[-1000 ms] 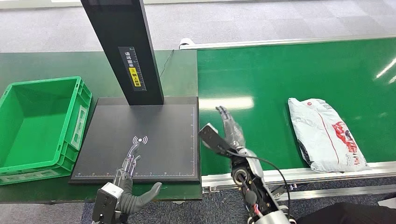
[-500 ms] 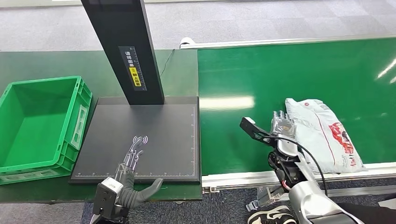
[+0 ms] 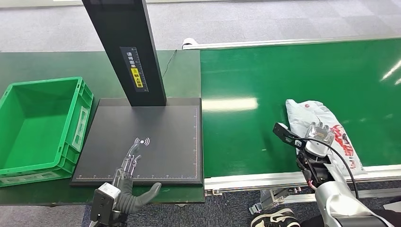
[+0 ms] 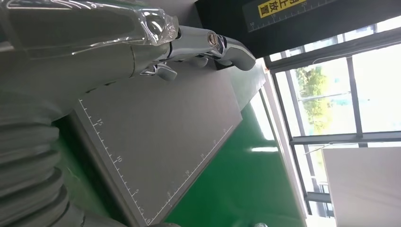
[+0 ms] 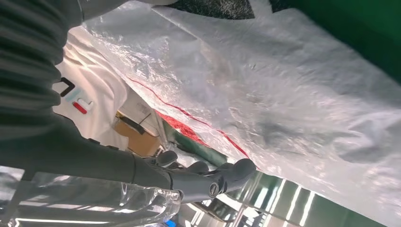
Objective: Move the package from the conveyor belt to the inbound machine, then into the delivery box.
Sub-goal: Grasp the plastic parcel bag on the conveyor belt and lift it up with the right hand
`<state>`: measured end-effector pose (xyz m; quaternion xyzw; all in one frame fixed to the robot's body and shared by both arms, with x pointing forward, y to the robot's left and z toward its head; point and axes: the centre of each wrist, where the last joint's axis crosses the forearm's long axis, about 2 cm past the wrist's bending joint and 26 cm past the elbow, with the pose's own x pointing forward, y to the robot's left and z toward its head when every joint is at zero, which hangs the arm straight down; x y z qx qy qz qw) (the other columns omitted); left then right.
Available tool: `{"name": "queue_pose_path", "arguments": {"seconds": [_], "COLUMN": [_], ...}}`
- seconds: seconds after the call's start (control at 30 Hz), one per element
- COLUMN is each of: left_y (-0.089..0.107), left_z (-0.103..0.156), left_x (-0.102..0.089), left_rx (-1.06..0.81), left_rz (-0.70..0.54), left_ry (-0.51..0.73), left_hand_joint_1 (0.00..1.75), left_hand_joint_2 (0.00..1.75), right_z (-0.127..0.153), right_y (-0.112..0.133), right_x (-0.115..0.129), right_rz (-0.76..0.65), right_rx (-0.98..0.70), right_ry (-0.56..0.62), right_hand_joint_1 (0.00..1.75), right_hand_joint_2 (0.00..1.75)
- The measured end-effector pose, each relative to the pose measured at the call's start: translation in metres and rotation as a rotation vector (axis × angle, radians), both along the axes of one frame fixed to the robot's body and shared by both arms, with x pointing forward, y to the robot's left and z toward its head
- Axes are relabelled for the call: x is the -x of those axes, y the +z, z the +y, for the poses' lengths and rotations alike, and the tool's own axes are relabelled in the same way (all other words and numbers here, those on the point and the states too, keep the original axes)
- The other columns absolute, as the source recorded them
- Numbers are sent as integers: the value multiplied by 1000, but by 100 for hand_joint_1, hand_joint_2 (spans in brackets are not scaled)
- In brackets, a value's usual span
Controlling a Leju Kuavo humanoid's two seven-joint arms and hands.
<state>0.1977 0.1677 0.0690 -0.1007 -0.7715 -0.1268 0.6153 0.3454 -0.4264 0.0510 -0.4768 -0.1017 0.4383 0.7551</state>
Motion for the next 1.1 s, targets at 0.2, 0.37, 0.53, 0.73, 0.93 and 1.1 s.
{"name": "queue_pose_path", "arguments": {"seconds": [0.2,0.37,0.53,0.73,0.93,1.1], "left_y": [-1,-1,-1,-2,-2,-3], "left_z": [2,4,6,8,10,11], "left_x": [0,-1,-1,-2,-2,-2], "left_rx": [0,1,0,0,-3,-5], "left_rz": [-3,-4,-3,-5,-7,-6], "left_ry": [9,12,17,16,16,16], "left_hand_joint_1": [0,0,0,0,0,0], "left_hand_joint_2": [175,175,175,175,175,175], "right_z": [-10,-13,-14,-10,-10,-10], "right_y": [0,-2,-3,-5,-5,-6], "right_x": [4,6,7,8,8,9], "right_rz": [21,36,40,48,46,25], "right_rx": [-12,-44,-90,-126,-137,-148], "right_ry": [-38,-63,-62,-43,-32,-20], "right_hand_joint_1": [0,0,123,175,175,175], "right_hand_joint_2": [175,175,175,175,175,175]}}
